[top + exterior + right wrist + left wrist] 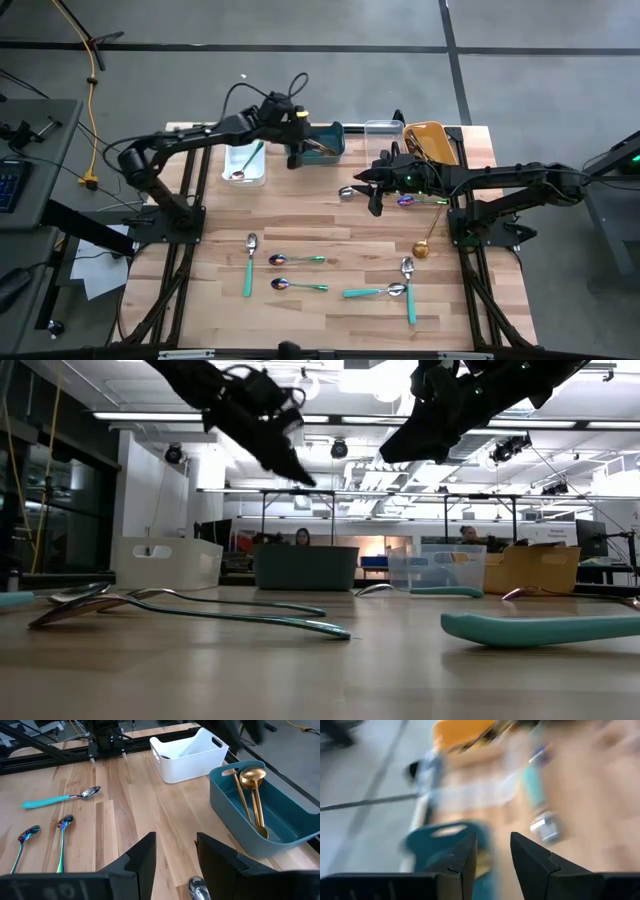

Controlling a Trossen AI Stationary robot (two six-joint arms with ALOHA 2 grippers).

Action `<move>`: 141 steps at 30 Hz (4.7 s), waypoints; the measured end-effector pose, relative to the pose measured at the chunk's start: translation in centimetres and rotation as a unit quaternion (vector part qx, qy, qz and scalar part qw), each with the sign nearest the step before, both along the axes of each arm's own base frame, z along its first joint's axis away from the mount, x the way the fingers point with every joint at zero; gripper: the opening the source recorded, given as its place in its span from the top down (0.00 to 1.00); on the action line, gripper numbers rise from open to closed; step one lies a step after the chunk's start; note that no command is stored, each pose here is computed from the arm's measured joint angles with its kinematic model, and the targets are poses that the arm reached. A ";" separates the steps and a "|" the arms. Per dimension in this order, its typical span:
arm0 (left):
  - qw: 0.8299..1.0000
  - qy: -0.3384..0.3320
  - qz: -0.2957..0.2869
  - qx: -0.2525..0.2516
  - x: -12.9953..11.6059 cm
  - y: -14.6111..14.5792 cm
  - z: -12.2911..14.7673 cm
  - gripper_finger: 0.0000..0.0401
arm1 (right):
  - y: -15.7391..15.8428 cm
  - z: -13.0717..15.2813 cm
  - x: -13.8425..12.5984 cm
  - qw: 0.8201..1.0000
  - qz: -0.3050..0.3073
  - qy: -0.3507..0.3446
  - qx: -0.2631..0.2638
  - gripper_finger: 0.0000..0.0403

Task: Sort silverware by color (type)
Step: Put the light blue spoon into the transparent bin

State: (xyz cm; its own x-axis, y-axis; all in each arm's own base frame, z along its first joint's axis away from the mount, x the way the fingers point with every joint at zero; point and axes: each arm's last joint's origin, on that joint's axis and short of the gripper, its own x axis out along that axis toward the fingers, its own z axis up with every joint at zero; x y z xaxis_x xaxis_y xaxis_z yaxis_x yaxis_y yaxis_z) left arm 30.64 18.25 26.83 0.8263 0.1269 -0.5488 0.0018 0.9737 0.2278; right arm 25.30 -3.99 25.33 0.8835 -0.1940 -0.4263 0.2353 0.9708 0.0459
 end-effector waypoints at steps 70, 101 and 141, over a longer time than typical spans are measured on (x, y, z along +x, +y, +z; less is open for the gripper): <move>0.960 -0.267 -0.004 -0.082 -9.1 -10.3 1.2 0.72 | 0.0 0.0 0.0 1.000 0.007 0.005 -0.015 0.66; 0.947 -0.319 -0.005 -0.039 -9.1 -10.4 2.3 0.72 | 0.0 0.7 0.2 1.000 0.001 -0.019 0.010 0.66; 0.946 -0.316 0.019 -0.070 -9.1 -10.3 2.1 0.72 | 0.0 0.8 0.2 0.997 -0.026 -0.030 0.071 0.66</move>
